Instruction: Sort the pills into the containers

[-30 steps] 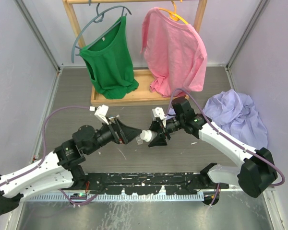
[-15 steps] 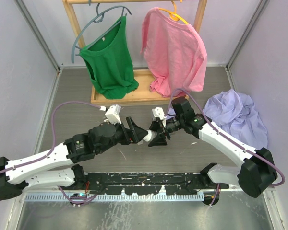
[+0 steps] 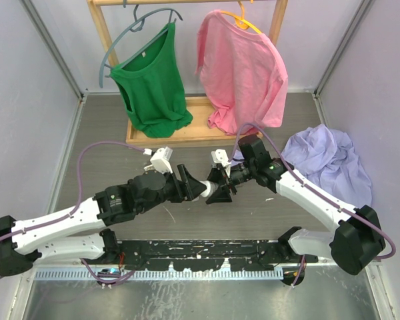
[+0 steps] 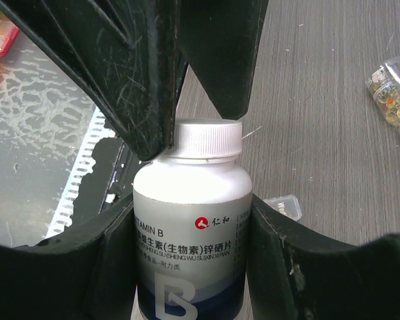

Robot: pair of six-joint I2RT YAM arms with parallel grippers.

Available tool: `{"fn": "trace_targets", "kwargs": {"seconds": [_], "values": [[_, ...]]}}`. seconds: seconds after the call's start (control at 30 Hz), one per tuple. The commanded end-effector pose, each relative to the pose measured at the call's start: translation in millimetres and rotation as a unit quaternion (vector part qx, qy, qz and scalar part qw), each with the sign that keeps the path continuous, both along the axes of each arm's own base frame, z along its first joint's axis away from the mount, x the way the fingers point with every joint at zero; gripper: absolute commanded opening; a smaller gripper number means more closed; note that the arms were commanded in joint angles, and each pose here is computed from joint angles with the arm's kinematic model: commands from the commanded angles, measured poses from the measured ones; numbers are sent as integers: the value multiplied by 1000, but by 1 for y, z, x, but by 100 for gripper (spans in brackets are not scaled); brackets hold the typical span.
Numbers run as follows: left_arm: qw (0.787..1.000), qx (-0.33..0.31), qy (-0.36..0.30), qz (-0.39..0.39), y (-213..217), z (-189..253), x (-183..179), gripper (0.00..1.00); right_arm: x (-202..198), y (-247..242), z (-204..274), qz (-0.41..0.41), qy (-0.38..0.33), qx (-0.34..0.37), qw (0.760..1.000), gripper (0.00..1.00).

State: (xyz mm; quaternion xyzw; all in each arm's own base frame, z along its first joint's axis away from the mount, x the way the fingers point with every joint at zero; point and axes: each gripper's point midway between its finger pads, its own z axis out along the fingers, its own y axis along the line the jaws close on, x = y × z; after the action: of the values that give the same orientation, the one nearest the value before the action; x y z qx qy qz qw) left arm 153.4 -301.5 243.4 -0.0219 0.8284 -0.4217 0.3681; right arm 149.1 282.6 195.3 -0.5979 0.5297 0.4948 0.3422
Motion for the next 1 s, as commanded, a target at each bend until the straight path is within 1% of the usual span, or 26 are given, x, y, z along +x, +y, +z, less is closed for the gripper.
{"fn": "trace_targets", "kwargs": {"seconds": [0.0,0.2,0.27,0.3,0.37,0.43,0.53,0.6,0.67,0.7,0.8,0.87,0.93,0.97], "values": [[999,-46,-15,-8,-12,31,1,62,6,5,24,5,-41,29,999,1],[999,-44,-14,-16,-14,29,-1,53,6,5,24,5,-41,29,999,1],[999,-41,-17,-21,-15,28,-1,49,6,5,23,4,-40,28,999,1],[999,-40,-20,-25,-15,28,-2,45,6,5,24,4,-41,28,999,1],[998,-43,-30,-40,-18,29,-5,41,6,5,23,5,-41,28,999,1],[996,-44,-47,-61,-21,28,-8,38,6,5,24,4,-41,28,999,1],[989,-50,-93,-103,-26,31,-15,37,6,5,24,5,-40,29,999,1],[980,-49,-132,-137,-29,32,-21,36,6,5,24,6,-40,29,999,1],[962,-46,-193,-190,-34,33,-30,35,6,5,24,6,-39,29,999,1],[946,-42,-227,-228,-36,31,-38,33,5,5,24,6,-40,29,999,1],[908,-20,-295,-296,-35,21,-45,25,5,4,24,7,-39,30,999,1],[875,4,-335,-349,-32,10,-52,22,4,4,25,8,-40,31,999,1],[836,28,-374,-400,-28,-1,-58,22,4,4,25,8,-40,31,999,1],[820,37,-388,-419,-27,-6,-59,22,4,4,25,8,-39,31,999,1]]}}
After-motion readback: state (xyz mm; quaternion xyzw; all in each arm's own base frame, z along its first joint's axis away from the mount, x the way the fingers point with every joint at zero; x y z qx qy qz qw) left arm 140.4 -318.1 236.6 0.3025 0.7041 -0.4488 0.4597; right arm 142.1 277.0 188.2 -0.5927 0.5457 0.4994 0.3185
